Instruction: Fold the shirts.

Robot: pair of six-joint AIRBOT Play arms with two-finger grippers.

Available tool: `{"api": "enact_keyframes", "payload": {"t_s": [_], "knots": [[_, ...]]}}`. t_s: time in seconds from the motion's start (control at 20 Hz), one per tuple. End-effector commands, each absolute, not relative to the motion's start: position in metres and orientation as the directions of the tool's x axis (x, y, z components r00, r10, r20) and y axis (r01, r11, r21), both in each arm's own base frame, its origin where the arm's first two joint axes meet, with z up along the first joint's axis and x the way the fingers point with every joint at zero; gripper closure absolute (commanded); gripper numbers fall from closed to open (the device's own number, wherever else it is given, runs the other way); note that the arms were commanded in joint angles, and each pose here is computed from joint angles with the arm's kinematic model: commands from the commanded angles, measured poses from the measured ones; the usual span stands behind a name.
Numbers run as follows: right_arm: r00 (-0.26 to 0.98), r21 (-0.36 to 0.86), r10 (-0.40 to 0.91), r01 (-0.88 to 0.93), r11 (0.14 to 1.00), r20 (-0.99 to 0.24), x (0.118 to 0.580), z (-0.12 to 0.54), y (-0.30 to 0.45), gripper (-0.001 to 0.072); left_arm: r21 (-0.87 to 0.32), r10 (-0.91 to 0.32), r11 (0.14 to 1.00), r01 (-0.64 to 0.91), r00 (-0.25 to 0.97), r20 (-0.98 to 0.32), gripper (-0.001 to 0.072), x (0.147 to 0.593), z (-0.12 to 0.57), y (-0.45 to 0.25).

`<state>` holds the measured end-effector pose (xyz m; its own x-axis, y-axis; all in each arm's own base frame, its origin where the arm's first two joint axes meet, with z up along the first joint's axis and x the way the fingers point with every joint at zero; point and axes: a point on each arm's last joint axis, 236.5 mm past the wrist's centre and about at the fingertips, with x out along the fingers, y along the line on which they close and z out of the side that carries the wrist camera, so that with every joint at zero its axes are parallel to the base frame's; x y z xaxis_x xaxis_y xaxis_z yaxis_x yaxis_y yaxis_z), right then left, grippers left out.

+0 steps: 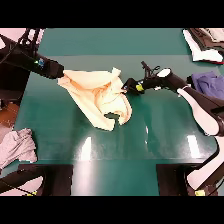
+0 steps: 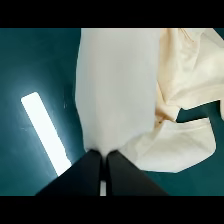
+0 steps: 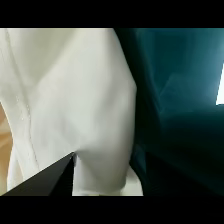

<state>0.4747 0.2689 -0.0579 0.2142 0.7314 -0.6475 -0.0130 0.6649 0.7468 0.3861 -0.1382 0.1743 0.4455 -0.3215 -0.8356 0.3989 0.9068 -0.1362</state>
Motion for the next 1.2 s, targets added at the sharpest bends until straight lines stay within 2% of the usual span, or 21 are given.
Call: {"api": "enact_keyframes", "payload": {"t_s": [0.0,0.05,0.1,0.2,0.35,0.45,0.6,0.7,0.85,1.0,1.15], "knots": [[0.216,0.753,0.742,-0.044,0.656,-0.634,0.487,-0.063,0.288,0.0398,-0.138,-0.319,0.909,0.394,0.442,-0.839,0.0682,0.385,0.174,-0.137],[0.222,0.751,0.742,-0.057,0.658,-0.633,0.489,-0.061,0.288,0.0582,-0.138,-0.318,0.908,0.395,0.44,-0.84,0.0682,0.384,0.174,-0.137],[0.225,0.748,0.745,-0.087,0.658,-0.629,0.491,-0.056,0.288,0.0696,-0.138,-0.318,0.909,0.394,0.438,-0.841,0.0682,0.384,0.174,-0.137],[0.251,0.747,0.751,-0.133,0.651,-0.61,0.498,-0.034,0.282,0.0697,-0.113,-0.294,0.915,0.387,0.448,-0.844,0.0682,0.385,0.174,-0.131],[0.383,0.705,0.73,-0.233,0.67,-0.567,0.521,0.047,0.244,0.0698,0.026,-0.177,0.94,0.339,0.555,-0.813,0.0682,0.395,0.204,-0.1],[0.497,0.598,0.676,-0.335,0.728,-0.544,0.529,0.124,0.203,0.0698,0.095,-0.141,0.949,0.3,0.675,-0.724,0.0682,0.398,0.257,-0.086],[0.69,0.394,0.572,-0.424,0.816,-0.443,0.511,0.261,0.14,0.0698,0.123,-0.162,0.956,0.267,0.827,-0.539,0.0682,0.382,0.351,-0.079],[0.795,0.268,0.511,-0.44,0.857,-0.328,0.478,0.35,0.11,0.0698,0.128,-0.177,0.959,0.253,0.886,-0.428,0.0681,0.361,0.4,-0.075],[0.884,0.131,0.452,-0.437,0.89,-0.121,0.406,0.461,0.087,0.0699,0.128,-0.196,0.961,0.243,0.934,-0.297,0.0681,0.325,0.448,-0.069],[0.922,0.048,0.385,-0.387,0.921,0.046,0.335,0.525,0.072,0.0699,0.109,-0.253,0.955,0.274,0.951,-0.181,0.0681,0.286,0.482,-0.073],[0.94,0.008,0.291,-0.297,0.955,0.179,0.277,0.559,0.055,0.0699,0.076,-0.35,0.932,0.354,0.934,-0.064,0.0682,0.244,0.513,-0.088]]}}
